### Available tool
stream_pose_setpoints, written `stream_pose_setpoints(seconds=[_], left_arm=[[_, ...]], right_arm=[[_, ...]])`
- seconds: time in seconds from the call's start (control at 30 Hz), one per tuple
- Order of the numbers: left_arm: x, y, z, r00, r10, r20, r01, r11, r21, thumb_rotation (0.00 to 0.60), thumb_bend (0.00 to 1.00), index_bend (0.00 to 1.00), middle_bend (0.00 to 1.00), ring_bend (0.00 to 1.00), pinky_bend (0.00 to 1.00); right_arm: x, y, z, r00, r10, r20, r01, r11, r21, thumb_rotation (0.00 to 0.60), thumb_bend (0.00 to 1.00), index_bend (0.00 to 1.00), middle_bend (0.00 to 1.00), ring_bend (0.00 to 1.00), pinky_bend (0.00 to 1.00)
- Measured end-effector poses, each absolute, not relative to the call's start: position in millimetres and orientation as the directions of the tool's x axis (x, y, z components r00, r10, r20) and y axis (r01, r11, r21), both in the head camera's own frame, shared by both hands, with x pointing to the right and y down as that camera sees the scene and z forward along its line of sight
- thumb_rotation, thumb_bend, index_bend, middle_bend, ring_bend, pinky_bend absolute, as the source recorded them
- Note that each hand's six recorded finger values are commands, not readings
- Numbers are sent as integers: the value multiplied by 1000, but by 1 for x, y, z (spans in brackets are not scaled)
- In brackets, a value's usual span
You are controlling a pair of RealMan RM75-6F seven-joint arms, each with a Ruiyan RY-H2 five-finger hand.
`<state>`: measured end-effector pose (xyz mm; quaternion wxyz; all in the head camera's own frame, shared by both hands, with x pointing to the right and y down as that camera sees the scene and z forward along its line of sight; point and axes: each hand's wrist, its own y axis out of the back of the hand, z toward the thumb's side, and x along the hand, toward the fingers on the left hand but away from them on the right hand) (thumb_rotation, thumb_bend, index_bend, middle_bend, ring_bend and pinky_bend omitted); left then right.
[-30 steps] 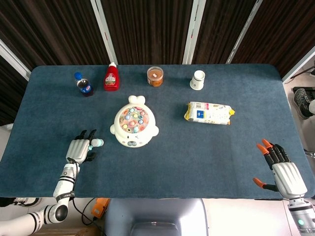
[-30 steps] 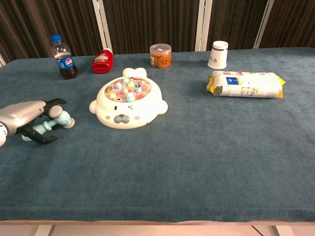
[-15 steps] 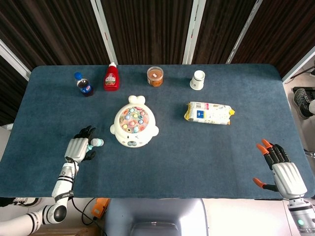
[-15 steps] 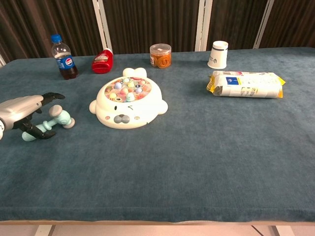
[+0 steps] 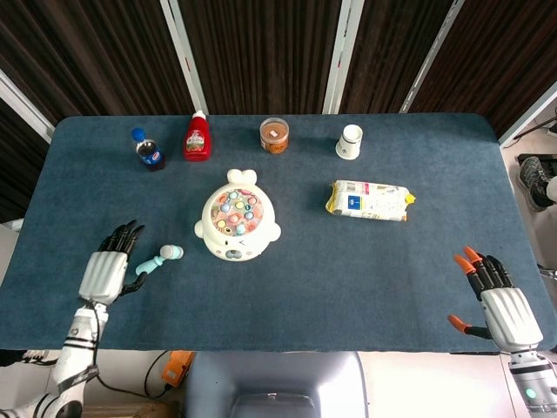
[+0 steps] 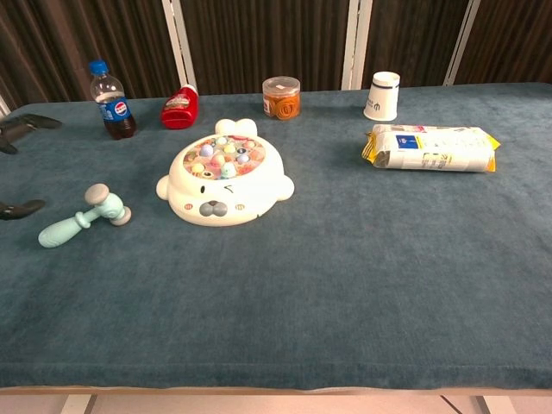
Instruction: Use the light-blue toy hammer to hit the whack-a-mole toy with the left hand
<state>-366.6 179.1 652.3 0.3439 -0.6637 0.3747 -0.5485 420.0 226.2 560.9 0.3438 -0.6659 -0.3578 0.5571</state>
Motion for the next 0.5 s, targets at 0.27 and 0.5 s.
stream_pose_setpoints(seconds=[0.27, 0.5], left_arm=[[-421, 262, 595, 113, -899, 423, -178, -437, -882, 600, 331, 0, 0, 3, 81], [-431, 279, 587, 131, -914, 383, -85, -395, -915, 600, 336, 0, 0, 2, 68]], right_arm=[[411, 234, 563, 137, 859, -493, 59, -504, -862, 600, 181, 0, 0, 0, 0], [406, 239, 561, 149, 862, -484, 45, -495, -868, 600, 181, 0, 0, 0, 0]])
